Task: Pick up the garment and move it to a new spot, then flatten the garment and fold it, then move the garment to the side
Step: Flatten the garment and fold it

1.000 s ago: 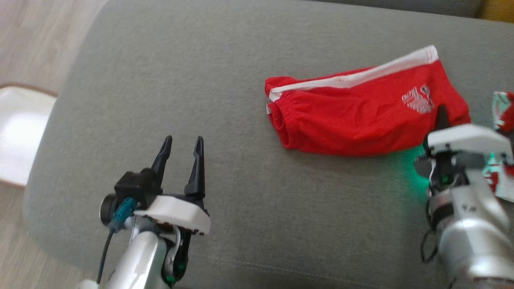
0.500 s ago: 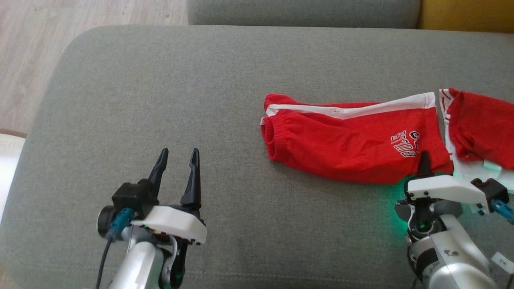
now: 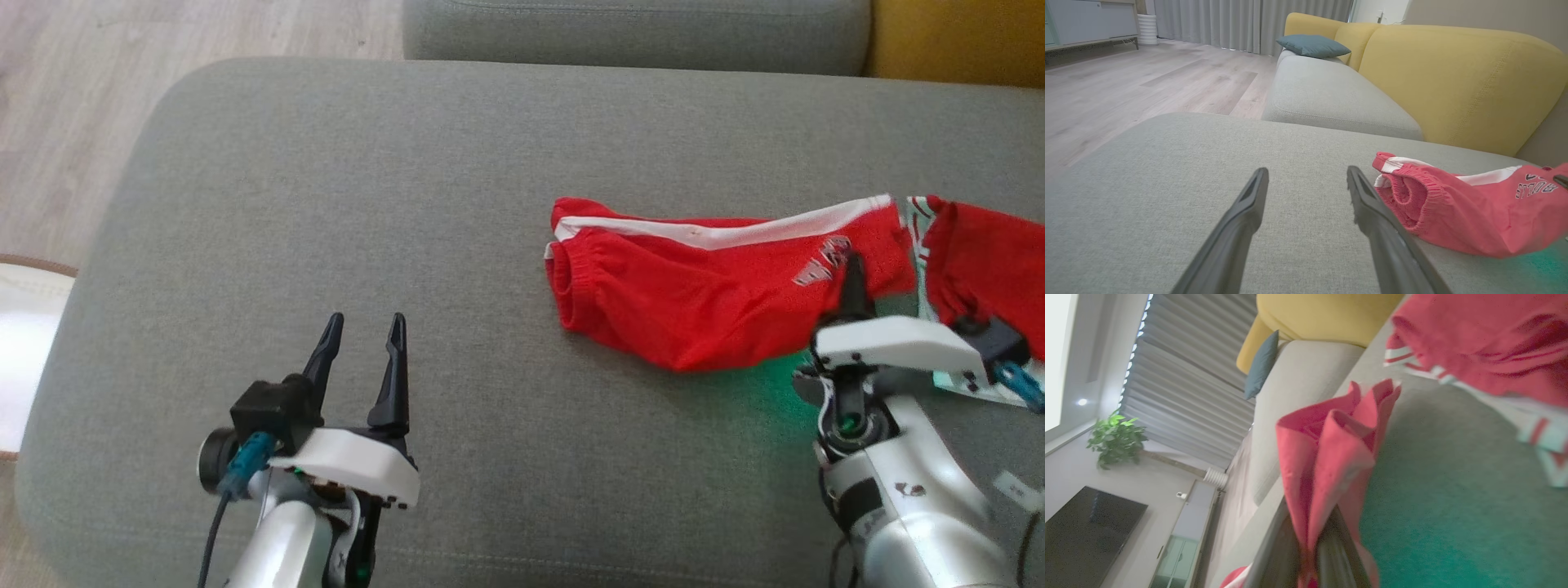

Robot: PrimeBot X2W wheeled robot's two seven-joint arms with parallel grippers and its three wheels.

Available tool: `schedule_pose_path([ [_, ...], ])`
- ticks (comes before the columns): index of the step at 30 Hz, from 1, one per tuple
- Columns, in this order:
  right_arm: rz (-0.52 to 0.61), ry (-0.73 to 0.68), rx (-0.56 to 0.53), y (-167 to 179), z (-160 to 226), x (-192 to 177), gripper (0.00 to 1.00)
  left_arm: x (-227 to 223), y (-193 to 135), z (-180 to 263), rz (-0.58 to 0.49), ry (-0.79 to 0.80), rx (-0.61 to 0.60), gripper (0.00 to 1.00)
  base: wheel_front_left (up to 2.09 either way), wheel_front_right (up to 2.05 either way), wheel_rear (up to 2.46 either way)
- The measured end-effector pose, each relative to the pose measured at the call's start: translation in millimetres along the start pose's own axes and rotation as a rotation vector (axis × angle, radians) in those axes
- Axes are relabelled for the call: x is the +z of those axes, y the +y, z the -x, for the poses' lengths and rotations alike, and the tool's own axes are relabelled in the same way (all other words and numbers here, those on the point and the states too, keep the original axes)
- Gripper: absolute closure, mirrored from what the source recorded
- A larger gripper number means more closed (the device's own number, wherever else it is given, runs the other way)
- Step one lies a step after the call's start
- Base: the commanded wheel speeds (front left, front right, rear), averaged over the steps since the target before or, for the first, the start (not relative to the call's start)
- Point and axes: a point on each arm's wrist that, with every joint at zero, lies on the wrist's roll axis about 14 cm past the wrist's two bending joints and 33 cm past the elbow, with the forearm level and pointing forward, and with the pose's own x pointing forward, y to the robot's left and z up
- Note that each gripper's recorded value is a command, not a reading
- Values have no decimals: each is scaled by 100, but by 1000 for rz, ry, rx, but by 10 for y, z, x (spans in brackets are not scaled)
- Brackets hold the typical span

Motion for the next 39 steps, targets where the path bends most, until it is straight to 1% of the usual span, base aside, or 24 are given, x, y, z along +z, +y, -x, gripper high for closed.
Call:
schedule_pose_path([
  [4, 27, 19, 115, 368, -18, -78, 100, 33, 48, 35, -2, -9, 15, 0, 0, 0, 0],
  [9, 58, 69, 207, 648, 38, -263, 100, 76, 94, 70, -4, -22, 30, 0, 0, 0, 0],
  [21, 129, 239, 351, 983, 339, -849, 100, 58, 156, 172, -9, -18, 52, 0, 0, 0, 0],
  [28, 163, 328, 404, 1094, 462, -1146, 100, 74, 223, 214, -10, -22, 74, 0, 0, 0, 0],
  [31, 192, 363, 405, 1063, 500, -1259, 100, 73, 254, 234, -11, -22, 85, 0, 0, 0, 0],
  [32, 200, 372, 401, 1040, 506, -1286, 91, 73, 263, 240, -11, -22, 88, 0, 0, 0, 0],
  [33, 207, 382, 398, 1023, 514, -1314, 29, 74, 271, 245, -11, -22, 90, 0, 0, 0, 0],
  [34, 212, 391, 399, 1017, 524, -1341, 0, 74, 278, 249, -11, -22, 93, 0, 0, 0, 0],
  [39, 235, 475, 441, 1087, 659, -1566, 0, 74, 302, 265, -12, -22, 101, 0, 0, 0, 0],
])
